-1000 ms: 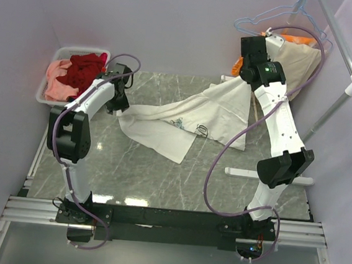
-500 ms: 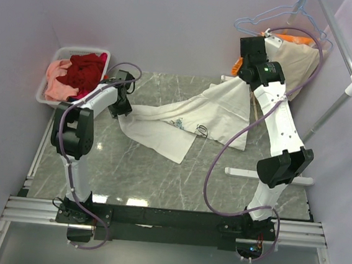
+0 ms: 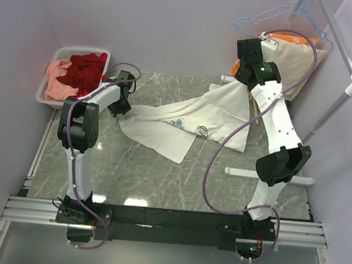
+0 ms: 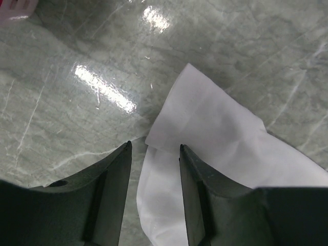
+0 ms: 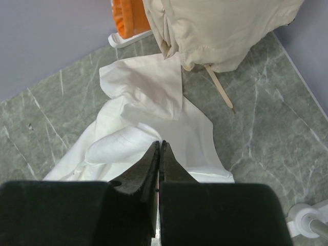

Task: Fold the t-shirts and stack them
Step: Flatten the tshirt out

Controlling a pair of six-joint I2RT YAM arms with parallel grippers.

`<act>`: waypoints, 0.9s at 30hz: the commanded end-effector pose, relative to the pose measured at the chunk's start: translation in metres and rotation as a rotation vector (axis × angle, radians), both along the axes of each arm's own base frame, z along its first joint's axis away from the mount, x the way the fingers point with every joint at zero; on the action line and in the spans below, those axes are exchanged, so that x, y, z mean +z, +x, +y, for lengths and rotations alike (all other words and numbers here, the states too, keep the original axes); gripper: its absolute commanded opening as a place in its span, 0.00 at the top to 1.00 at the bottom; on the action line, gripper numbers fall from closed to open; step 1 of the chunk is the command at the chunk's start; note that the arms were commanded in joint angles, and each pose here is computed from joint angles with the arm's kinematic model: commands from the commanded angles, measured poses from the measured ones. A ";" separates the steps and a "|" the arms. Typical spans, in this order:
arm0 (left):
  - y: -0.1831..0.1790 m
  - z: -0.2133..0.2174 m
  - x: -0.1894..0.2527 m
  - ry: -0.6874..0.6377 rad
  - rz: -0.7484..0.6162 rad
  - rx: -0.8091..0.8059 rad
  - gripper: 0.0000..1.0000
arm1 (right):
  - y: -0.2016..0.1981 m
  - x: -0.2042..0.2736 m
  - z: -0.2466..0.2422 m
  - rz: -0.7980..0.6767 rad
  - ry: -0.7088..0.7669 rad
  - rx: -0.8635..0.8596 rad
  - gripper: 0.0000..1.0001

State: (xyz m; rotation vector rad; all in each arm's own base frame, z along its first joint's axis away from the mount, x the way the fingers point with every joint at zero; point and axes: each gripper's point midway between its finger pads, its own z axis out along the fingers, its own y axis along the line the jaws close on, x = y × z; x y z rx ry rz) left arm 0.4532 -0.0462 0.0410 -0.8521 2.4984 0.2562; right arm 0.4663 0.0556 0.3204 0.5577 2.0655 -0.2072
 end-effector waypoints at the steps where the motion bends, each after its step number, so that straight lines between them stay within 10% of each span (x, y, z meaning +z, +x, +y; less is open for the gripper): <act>1: 0.011 0.005 0.001 0.006 -0.042 0.031 0.52 | 0.006 0.000 -0.003 -0.001 -0.004 -0.005 1.00; 13: 0.017 0.008 -0.025 -0.048 -0.024 0.032 0.55 | 0.008 -0.001 -0.008 0.011 -0.017 -0.010 1.00; 27: 0.023 0.010 -0.015 -0.033 -0.034 0.016 0.83 | 0.003 -0.007 -0.009 0.028 -0.007 -0.025 1.00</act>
